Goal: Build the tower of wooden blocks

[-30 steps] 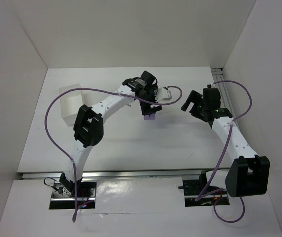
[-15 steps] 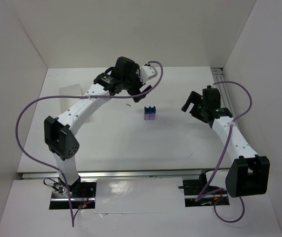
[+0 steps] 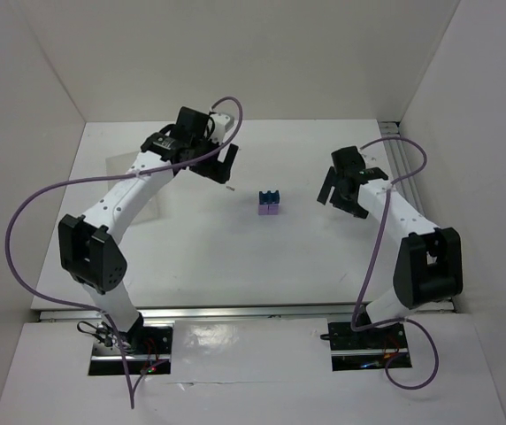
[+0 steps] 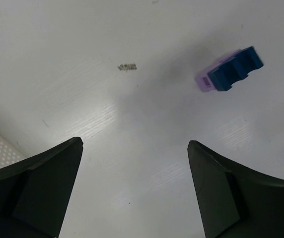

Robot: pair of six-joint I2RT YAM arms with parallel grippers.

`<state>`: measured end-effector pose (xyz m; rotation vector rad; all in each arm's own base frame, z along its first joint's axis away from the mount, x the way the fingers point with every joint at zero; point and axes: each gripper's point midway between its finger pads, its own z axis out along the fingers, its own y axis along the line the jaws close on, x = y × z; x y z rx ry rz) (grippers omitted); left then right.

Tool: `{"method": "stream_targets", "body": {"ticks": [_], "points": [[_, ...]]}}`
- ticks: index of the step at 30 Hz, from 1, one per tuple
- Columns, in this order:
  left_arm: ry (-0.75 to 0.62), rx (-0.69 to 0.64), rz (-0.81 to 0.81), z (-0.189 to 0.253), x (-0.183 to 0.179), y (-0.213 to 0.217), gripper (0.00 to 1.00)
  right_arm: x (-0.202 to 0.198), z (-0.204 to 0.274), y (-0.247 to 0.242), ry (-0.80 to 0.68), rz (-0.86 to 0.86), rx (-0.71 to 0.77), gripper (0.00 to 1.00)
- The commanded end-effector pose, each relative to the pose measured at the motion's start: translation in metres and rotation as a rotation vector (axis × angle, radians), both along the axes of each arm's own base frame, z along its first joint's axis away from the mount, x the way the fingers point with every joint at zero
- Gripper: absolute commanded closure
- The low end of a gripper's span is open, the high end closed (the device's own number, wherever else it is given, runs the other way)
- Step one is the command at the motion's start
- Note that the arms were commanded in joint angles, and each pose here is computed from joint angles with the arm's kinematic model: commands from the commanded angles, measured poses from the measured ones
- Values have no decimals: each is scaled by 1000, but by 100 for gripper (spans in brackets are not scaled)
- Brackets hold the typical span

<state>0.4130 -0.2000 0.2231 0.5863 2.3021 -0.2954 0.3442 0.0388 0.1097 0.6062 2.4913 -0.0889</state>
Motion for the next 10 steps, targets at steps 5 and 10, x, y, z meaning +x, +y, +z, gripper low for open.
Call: {"method": "stream_targets", "body": {"ticks": [5, 10], "points": [[-72, 77, 219, 11, -33, 45, 0, -3, 2, 5, 10, -8, -58, 0], [-93, 80, 317, 2, -46, 66, 0, -2, 8, 12, -37, 21, -51, 0]]}}
